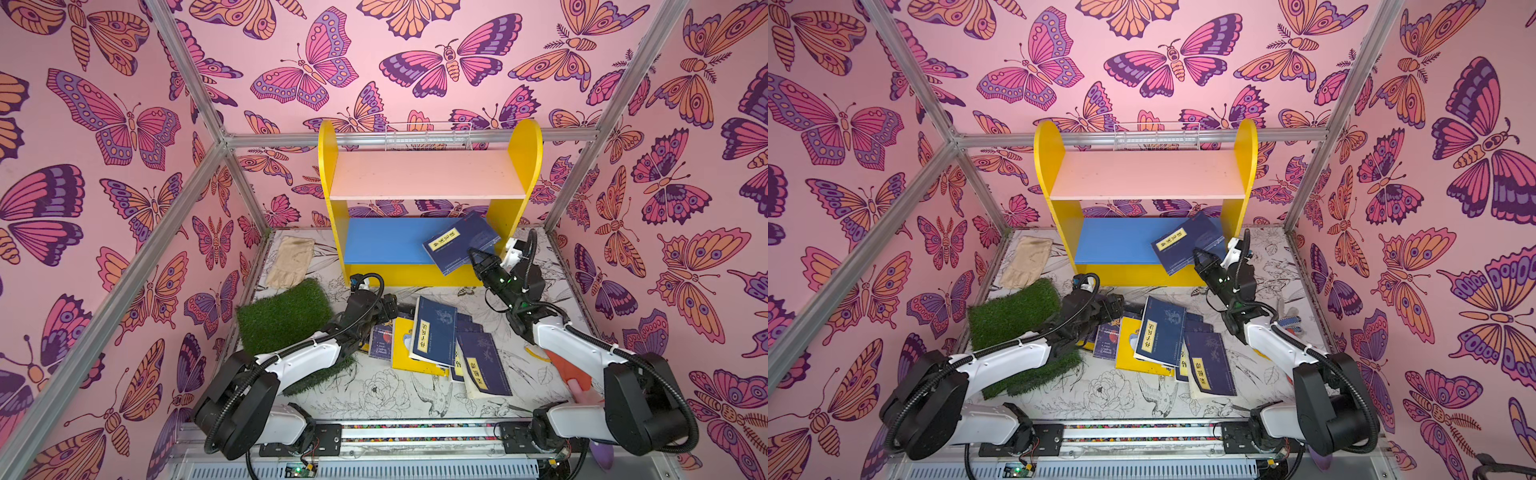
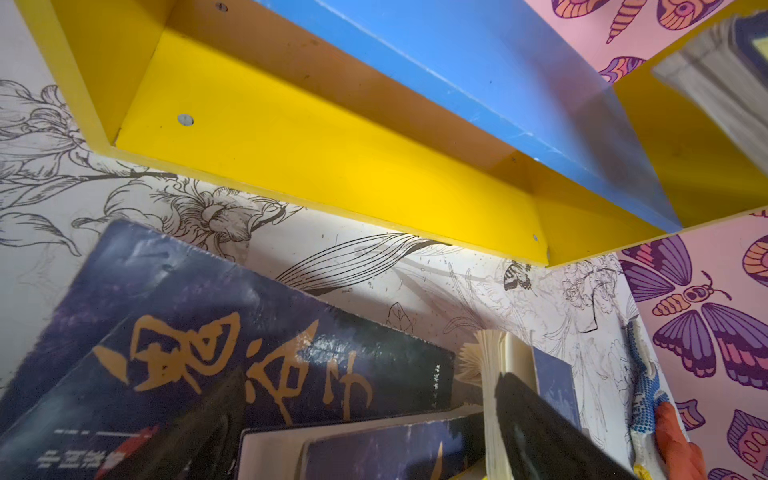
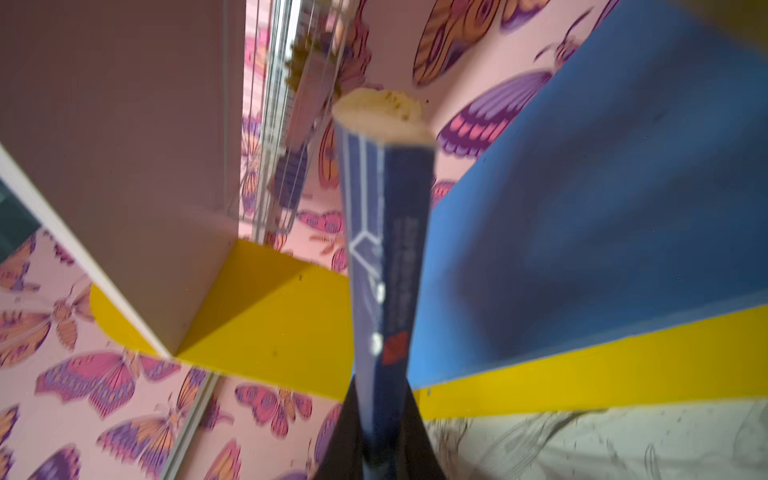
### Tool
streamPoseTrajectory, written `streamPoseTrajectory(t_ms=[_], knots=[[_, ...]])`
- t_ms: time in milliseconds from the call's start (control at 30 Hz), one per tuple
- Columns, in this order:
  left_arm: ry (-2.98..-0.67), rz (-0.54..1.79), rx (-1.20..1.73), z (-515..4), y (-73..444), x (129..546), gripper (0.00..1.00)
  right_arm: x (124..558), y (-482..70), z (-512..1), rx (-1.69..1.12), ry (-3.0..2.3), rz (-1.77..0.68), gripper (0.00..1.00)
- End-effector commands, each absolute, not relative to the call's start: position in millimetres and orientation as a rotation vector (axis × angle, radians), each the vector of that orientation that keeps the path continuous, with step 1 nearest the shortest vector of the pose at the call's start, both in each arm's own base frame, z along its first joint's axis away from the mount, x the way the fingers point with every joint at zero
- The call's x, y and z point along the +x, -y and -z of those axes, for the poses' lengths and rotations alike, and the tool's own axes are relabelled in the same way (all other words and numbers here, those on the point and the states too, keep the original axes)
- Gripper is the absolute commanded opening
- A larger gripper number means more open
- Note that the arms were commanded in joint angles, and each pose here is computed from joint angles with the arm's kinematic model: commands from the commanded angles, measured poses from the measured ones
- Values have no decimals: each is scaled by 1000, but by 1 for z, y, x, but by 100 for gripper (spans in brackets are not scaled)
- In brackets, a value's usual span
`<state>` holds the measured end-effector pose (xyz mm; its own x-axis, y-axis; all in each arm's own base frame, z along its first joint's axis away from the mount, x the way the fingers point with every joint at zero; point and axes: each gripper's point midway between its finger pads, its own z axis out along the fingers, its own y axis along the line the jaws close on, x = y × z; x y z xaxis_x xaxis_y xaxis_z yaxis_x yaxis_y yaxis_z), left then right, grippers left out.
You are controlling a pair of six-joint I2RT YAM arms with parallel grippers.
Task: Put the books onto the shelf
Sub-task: 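Carry the dark blue book with the right gripper onto the blue shelf, then release the book on the blue shelf and draw the right gripper back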
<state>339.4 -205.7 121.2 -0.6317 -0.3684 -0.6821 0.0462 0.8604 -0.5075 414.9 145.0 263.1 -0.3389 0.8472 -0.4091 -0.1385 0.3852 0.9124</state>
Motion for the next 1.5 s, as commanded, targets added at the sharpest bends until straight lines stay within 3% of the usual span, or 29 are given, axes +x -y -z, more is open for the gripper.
streamPoseTrajectory(t_ms=[0, 500, 600, 767, 900, 1200, 1467], knots=[[-2204, 595, -231, -112, 202, 337, 96, 427, -112, -289, 824, -1327, -1085, 0], [-2231, 607, -225, -104, 204, 334, 97, 459, -117, -244, 1100, -1242, -1088, 3], [-2230, 609, -222, -105, 205, 334, 97, 465, -119, -237, 1124, -1258, -1081, 11], [-2224, 606, -217, -109, 204, 334, 97, 463, -123, -225, 1159, -1368, -1029, 47], [-2225, 604, -214, -110, 203, 333, 97, 452, -119, -221, 1174, -1482, -936, 62], [-2233, 610, -212, -109, 206, 334, 97, 453, -129, -206, 1106, -1664, -887, 69], [-2236, 608, -216, -107, 205, 334, 97, 441, -123, -192, 1008, -1807, -826, 69]])
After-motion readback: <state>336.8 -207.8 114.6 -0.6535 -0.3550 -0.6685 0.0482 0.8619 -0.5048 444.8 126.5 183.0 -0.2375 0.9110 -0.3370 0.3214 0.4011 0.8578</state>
